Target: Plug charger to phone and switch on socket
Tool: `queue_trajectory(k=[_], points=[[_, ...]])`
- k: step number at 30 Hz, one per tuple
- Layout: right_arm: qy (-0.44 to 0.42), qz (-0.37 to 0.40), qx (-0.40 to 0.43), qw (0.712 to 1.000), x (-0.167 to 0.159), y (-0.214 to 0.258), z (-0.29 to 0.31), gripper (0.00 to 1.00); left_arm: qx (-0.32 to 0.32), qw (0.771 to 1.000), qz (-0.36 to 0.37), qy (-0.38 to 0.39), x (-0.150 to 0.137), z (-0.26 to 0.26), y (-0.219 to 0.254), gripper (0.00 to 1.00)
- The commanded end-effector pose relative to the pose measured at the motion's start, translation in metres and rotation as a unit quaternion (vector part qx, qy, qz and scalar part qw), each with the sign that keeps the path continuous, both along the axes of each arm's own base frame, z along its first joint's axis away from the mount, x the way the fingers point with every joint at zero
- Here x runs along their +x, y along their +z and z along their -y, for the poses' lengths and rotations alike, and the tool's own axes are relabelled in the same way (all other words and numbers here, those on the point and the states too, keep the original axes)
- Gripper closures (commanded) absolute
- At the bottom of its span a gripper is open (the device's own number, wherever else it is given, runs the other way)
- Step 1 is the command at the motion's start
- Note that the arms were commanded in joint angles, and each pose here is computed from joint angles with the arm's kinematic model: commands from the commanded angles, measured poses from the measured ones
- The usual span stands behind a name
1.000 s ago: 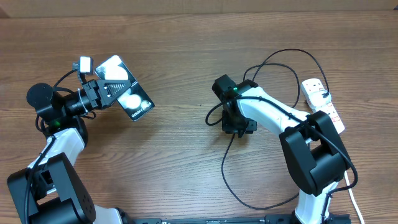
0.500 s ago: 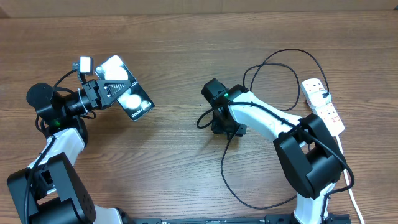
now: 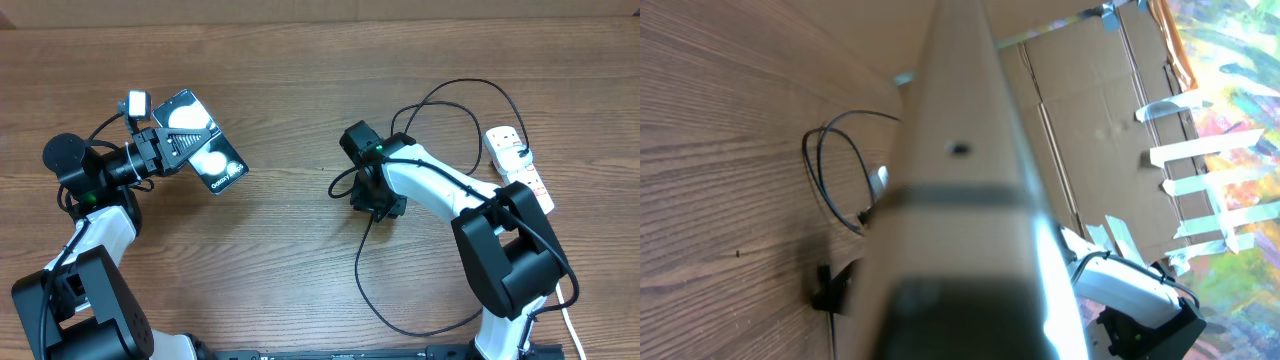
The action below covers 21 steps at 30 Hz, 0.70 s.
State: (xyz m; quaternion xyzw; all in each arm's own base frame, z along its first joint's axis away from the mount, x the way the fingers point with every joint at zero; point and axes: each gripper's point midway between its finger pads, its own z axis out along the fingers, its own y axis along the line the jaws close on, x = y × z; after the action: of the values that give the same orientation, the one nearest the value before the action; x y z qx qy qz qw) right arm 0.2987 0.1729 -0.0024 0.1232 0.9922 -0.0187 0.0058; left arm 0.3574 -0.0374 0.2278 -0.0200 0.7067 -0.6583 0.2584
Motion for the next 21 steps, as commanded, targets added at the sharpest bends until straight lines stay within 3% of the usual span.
queue_trajectory(k=[1, 8, 13, 15, 21], points=[[0.003, -0.061, -0.057, 0.997, -0.032, -0.036, 0.031, 0.6, 0.004, 1.0, 0.009, -0.006, 0.001, -0.002, 0.008, 0.96], [0.032, -0.096, -0.022, 0.995, -0.048, -0.041, 0.023, 0.63, 0.002, 1.0, 0.004, -0.006, 0.001, -0.002, 0.008, 0.96], [0.029, -0.114, -0.028, 0.993, -0.061, -0.047, 0.03, 0.83, 0.002, 1.0, 0.003, -0.006, 0.001, -0.002, 0.008, 0.96], [0.029, -0.117, -0.029, 0.992, -0.063, -0.047, 0.031, 0.96, 0.002, 1.0, 0.003, -0.006, 0.001, -0.002, 0.008, 0.96], [0.039, -0.118, -0.028, 0.992, -0.058, -0.037, 0.029, 0.96, 0.002, 1.0, 0.003, -0.007, 0.001, -0.002, 0.008, 0.96]])
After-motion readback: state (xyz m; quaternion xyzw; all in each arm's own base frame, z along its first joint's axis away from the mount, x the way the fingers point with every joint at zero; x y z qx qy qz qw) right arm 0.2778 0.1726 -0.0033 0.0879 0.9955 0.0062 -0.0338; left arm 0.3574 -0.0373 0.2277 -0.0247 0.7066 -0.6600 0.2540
